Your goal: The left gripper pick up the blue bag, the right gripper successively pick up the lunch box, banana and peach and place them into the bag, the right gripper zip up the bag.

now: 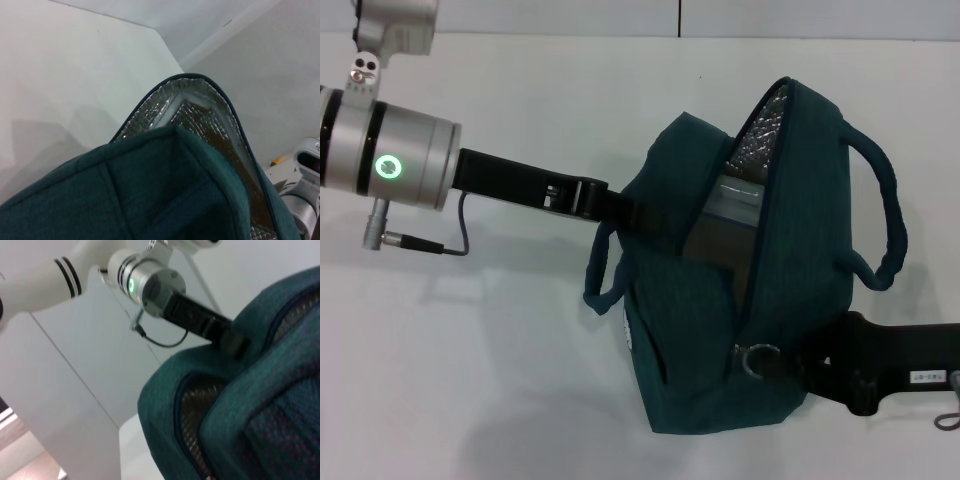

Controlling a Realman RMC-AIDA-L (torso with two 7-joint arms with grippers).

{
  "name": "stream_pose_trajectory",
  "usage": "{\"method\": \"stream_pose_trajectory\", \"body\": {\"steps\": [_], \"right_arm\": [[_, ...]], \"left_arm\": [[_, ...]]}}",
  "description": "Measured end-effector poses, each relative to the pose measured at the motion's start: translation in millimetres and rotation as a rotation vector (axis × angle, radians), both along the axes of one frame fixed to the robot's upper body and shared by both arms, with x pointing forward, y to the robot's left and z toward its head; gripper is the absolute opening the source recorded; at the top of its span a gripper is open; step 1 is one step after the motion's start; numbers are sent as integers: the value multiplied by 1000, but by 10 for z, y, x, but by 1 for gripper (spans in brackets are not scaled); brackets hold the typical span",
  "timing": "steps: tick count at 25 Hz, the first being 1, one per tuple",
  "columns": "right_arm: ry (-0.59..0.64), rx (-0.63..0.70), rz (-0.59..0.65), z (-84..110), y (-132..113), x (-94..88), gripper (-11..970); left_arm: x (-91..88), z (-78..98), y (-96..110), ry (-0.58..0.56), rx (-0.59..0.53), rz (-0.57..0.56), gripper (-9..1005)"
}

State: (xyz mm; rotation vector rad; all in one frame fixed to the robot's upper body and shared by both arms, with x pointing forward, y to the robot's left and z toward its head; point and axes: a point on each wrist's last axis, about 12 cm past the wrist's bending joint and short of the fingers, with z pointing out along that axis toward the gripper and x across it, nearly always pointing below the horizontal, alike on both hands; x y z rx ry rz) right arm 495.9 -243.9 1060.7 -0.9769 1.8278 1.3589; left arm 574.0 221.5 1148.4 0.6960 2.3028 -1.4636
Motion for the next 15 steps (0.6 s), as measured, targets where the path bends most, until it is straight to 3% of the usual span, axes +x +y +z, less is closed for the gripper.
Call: {"method": "stream_pose_trajectory", "body": {"steps": [15], "right_arm": [[-102,187,60,241,-168,-152,19]], "left_arm": [[8,0,-29,-7,-8,-2,39]]}}
